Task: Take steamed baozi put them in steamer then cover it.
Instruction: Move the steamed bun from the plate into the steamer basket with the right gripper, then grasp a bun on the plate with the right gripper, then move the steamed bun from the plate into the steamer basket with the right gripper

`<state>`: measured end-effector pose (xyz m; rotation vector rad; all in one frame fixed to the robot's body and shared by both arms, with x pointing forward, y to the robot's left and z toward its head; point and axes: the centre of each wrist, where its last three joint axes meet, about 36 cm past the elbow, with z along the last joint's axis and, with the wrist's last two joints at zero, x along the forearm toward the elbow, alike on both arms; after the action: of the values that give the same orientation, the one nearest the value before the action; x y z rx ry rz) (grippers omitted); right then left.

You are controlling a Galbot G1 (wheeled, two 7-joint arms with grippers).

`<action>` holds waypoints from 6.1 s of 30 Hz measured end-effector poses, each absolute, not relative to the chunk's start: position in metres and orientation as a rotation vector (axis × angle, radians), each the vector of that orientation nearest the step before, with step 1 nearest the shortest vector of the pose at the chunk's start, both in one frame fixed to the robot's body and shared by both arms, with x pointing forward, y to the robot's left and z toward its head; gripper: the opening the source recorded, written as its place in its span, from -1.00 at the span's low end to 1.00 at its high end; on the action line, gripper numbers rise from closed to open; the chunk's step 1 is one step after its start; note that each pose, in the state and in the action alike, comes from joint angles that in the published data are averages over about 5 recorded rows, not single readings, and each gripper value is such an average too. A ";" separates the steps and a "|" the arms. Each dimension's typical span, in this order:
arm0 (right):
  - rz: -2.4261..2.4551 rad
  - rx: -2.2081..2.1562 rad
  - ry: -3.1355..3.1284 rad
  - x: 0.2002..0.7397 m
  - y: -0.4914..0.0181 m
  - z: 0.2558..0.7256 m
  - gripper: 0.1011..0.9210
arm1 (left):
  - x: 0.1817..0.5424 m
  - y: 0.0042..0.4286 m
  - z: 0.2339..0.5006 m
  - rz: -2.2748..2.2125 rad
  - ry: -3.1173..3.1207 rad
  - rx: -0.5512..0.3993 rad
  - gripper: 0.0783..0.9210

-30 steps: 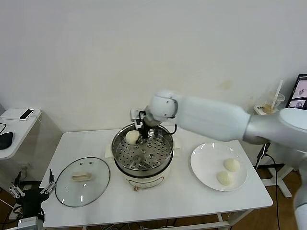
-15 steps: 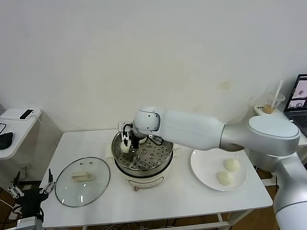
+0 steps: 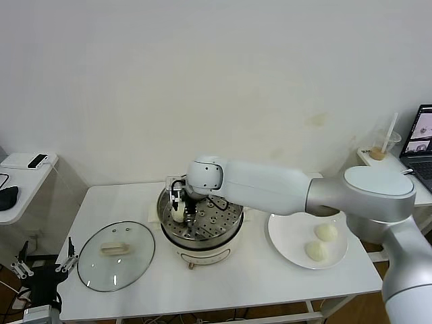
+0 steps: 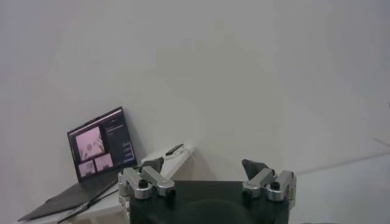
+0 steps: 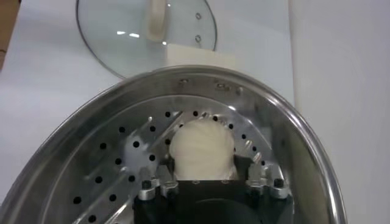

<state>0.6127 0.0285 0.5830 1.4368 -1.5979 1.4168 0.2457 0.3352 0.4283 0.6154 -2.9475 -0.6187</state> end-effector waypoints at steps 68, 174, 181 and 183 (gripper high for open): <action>1.422 1.240 -1.269 0.560 -0.384 0.473 0.76 | 0.248 0.340 0.415 -0.642 -2.901 0.571 0.77; 2.182 2.108 -0.710 0.610 -0.029 0.585 0.19 | 0.237 0.354 0.425 -0.632 -2.888 0.680 0.77; 2.203 2.125 -0.699 0.613 -0.030 0.588 0.52 | 0.238 0.354 0.425 -0.633 -2.890 0.679 0.77; 2.210 2.125 -0.708 0.615 -0.030 0.592 0.65 | 0.238 0.355 0.425 -0.634 -2.891 0.679 0.77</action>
<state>0.6151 -0.0304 0.5917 2.1246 -0.7077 2.2096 0.2385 0.3547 0.4251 0.6787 -2.8910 -0.6341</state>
